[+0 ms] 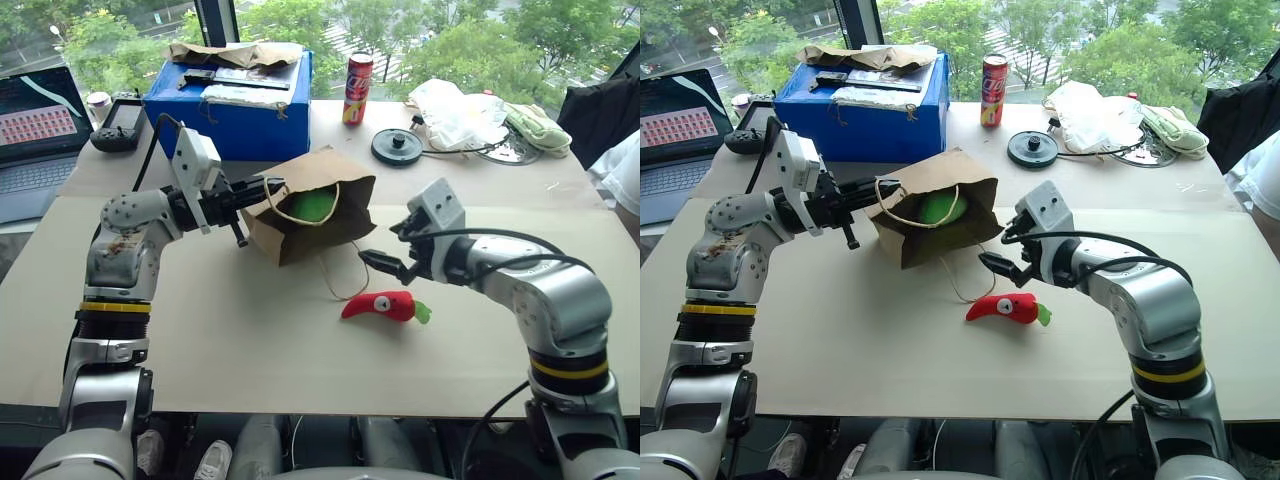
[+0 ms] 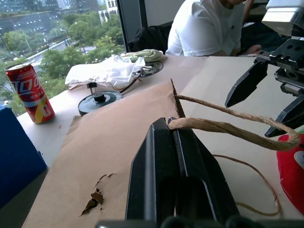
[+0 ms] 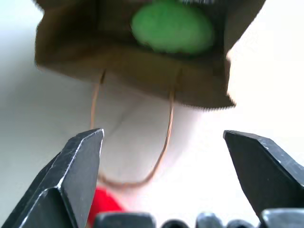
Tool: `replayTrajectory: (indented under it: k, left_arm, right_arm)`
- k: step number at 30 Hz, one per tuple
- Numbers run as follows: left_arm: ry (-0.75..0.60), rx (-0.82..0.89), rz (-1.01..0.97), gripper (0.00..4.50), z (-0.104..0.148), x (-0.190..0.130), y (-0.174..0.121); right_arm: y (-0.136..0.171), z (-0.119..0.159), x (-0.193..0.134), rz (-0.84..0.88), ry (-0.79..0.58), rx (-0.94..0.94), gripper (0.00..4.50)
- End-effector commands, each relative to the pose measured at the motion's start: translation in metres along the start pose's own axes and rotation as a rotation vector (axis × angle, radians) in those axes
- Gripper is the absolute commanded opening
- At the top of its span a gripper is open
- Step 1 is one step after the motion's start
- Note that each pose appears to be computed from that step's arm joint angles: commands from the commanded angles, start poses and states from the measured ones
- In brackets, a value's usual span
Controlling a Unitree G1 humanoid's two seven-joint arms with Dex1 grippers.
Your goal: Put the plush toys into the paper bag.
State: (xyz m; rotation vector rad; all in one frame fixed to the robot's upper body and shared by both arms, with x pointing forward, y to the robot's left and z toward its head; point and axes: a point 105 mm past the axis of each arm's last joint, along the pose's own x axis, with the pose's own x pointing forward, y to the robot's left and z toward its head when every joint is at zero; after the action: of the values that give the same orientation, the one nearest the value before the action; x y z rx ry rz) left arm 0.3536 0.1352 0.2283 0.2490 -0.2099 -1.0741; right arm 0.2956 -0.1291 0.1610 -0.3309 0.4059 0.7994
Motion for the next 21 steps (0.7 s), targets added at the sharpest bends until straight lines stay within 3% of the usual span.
replayTrajectory:
  k: [1, 7, 15, 18, 21]
  left_arm:
    - [-0.029, 0.048, -0.004, 0.0, 0.013, 0.001, 0.0]
    - [-0.03, 0.047, -0.006, 0.0, 0.013, 0.002, 0.0]
    - [-0.027, 0.048, -0.004, 0.0, 0.013, 0.002, 0.0]
    - [-0.025, 0.05, -0.001, 0.0, 0.013, 0.0, 0.0]
    - [-0.024, 0.051, 0.0, 0.0, 0.014, -0.001, 0.001]
  right_arm:
    - [0.01, -0.026, -0.021, 0.069, 0.127, -0.137, 4.48]
    - [0.007, -0.059, -0.018, 0.072, 0.251, -0.19, 4.48]
    - [0.003, -0.056, 0.0, 0.04, 0.215, -0.165, 4.48]
    - [0.004, -0.057, 0.003, 0.035, 0.214, -0.159, 3.8]
    - [0.004, -0.058, 0.003, 0.031, 0.213, -0.155, 2.81]
